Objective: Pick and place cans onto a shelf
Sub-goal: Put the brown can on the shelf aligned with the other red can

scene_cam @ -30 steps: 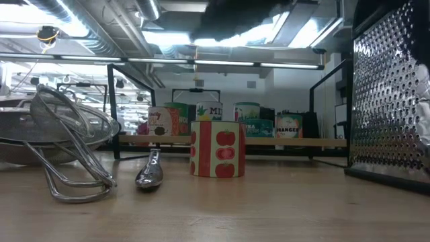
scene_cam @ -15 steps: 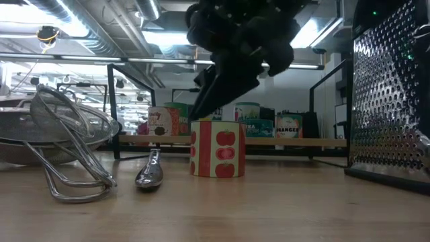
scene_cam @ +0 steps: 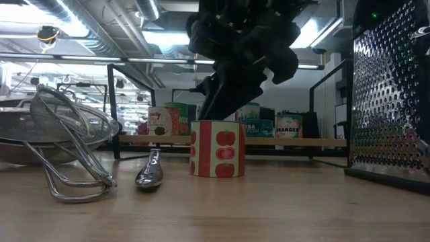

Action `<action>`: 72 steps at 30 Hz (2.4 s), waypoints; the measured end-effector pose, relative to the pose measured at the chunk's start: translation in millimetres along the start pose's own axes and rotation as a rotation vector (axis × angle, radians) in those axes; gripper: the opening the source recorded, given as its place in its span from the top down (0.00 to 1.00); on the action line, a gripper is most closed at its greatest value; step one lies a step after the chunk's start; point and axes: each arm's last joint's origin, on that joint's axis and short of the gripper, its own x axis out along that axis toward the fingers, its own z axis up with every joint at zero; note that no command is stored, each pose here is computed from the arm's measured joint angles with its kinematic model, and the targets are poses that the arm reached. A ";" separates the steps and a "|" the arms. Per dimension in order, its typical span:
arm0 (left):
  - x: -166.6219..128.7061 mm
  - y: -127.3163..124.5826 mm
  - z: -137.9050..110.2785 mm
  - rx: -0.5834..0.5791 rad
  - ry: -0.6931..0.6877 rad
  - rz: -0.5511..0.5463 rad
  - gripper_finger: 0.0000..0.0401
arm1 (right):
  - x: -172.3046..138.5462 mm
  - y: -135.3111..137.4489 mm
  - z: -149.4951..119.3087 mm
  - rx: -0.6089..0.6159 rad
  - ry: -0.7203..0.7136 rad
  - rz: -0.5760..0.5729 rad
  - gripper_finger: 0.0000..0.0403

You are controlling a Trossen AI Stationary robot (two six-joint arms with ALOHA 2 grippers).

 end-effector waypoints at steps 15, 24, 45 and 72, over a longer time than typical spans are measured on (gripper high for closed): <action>0.1 0.0 0.1 0.000 0.000 0.000 0.82 | -0.9 -3.5 -2.4 0.266 0.029 -0.134 0.97; 0.1 0.0 0.1 0.000 -0.001 0.000 0.82 | -0.8 5.7 -0.1 0.614 -0.014 -0.307 0.98; 0.2 -0.1 0.1 0.000 0.000 0.000 0.82 | 2.8 40.0 -1.7 0.749 -0.030 -0.514 0.89; 0.2 -0.1 0.1 0.000 0.000 0.000 0.82 | -50.1 50.8 22.1 0.155 -0.043 -0.269 0.77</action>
